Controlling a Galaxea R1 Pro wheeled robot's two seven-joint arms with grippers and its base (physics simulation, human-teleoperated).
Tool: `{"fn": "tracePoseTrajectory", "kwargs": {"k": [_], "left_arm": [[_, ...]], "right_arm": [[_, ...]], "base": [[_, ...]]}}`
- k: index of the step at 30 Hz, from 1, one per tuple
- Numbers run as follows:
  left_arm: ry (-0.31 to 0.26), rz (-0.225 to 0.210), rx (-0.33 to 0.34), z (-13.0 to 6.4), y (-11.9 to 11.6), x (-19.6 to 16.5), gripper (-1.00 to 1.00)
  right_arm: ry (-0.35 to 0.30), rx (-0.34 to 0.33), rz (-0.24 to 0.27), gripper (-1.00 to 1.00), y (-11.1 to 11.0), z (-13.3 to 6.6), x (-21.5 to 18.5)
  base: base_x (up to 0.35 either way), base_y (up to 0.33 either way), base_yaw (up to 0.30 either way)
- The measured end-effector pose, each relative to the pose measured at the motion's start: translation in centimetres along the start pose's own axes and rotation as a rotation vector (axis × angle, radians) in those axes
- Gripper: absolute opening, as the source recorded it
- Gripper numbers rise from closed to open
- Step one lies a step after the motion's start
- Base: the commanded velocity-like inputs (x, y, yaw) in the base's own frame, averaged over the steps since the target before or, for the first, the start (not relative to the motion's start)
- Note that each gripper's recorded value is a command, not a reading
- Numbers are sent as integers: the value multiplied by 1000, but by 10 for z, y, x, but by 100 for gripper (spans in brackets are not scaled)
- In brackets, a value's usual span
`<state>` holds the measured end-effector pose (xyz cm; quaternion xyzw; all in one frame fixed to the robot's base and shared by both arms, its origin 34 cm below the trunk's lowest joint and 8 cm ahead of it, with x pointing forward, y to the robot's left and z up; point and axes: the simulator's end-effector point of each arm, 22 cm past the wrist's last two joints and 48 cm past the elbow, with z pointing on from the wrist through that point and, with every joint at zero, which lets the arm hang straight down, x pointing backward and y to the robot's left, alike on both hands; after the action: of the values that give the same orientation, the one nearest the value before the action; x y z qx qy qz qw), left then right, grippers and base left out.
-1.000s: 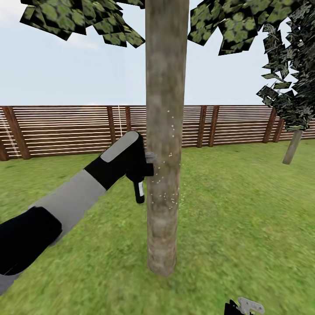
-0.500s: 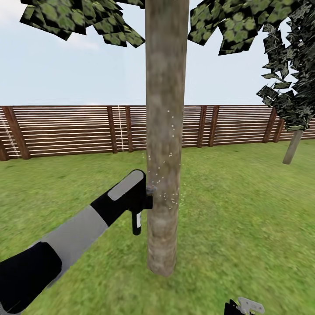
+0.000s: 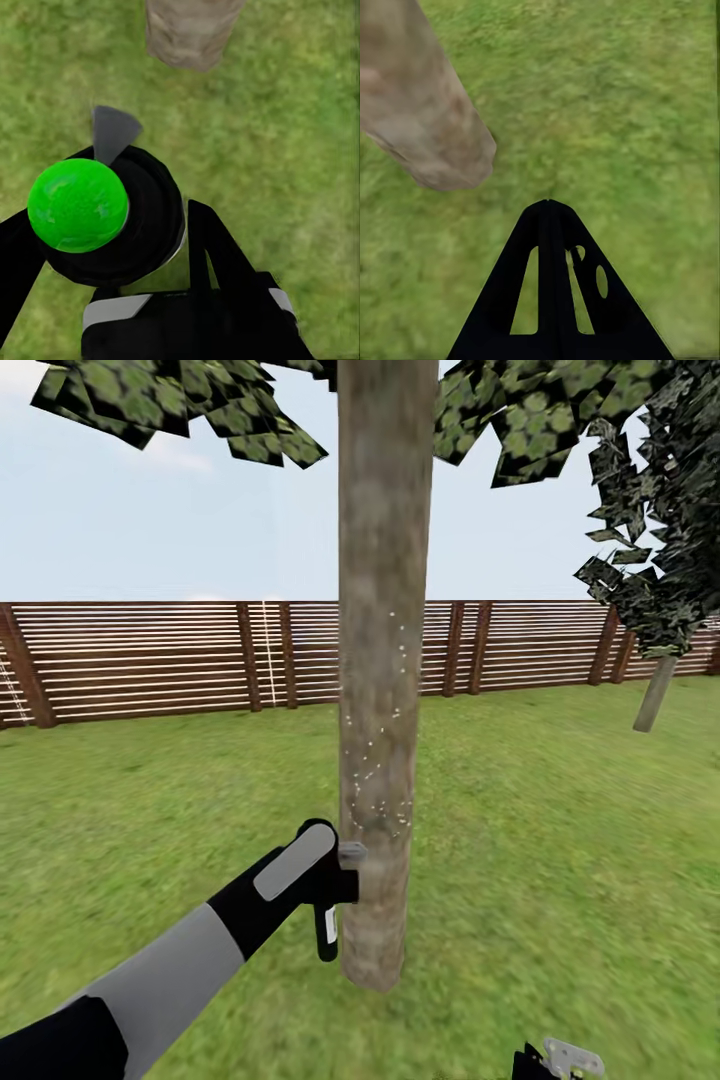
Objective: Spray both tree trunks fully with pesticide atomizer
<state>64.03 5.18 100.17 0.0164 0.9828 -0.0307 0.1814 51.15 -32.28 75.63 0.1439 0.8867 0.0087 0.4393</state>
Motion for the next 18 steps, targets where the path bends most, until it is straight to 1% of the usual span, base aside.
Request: {"fn": "tracePoseTrajectory", "kwargs": {"k": [2, 7, 18], "left_arm": [[-10, 9, -11, 3, 3, 1, -100], [-10, 14, 23, 7, -5, 4, -100], [-9, 15, 27, 8, -5, 5, -100]], "right_arm": [[0, 1, 0, -100, 0, 0, 0], [0, 4, 2, -100, -2, 0, 0], [-1, 4, 4, -100, -2, 0, 0]], "base": [[0, 330, -242], [0, 332, -246], [0, 333, -248]]}}
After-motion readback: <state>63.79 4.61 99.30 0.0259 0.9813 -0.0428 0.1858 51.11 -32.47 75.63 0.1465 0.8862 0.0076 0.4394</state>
